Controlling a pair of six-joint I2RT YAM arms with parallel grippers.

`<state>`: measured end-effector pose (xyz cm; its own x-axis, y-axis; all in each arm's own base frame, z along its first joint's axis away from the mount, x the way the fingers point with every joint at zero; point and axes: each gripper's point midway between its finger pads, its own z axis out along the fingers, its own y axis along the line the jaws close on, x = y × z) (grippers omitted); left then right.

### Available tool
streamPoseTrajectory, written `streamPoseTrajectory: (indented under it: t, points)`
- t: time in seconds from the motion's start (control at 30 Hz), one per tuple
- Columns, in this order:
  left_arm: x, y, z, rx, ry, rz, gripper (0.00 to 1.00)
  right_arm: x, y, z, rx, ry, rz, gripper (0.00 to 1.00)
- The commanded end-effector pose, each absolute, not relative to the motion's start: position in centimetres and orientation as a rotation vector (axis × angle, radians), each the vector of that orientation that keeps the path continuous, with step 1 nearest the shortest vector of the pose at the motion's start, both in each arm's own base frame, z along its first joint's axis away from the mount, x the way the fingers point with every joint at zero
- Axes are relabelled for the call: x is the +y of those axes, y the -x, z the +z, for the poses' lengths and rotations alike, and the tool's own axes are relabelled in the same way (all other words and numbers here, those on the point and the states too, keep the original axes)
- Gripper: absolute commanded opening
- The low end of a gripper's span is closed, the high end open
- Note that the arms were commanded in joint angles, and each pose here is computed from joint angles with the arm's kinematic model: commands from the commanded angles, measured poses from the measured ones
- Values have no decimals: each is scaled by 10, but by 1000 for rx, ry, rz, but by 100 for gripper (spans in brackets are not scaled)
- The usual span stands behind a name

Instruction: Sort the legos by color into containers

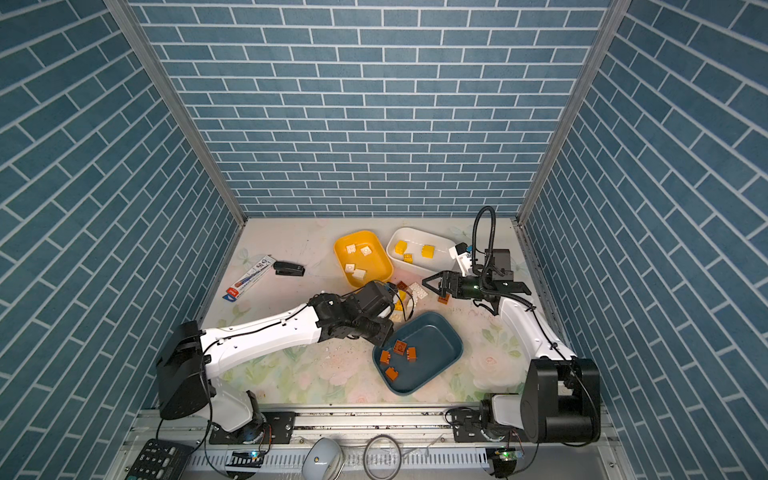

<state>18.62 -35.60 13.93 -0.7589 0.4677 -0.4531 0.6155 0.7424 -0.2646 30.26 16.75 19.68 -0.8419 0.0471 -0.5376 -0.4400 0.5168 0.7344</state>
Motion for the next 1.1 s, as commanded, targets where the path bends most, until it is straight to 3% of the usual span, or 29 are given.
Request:
streamPoseTrajectory:
  t: [0.0,0.17,0.4,0.53,0.73,1.07]
  points:
    - [-373,-158,130,2564,-1026,-669,24,166,-302,202,2246,334,1287,98]
    - [-390,-150,106,2567,-1088,-678,26,166,-298,199,2259,331,1287,98]
    - [-387,-150,102,2594,-1098,-644,58,164,-292,200,2271,334,1266,99]
    - [-379,-153,118,2582,-1127,-618,65,164,-291,201,2270,332,1262,98]
    - [-354,-177,135,2576,-1124,-523,70,164,-297,202,2265,331,1265,98]
    - [-321,-261,149,2595,-757,-412,70,165,-305,206,2249,336,1261,98]
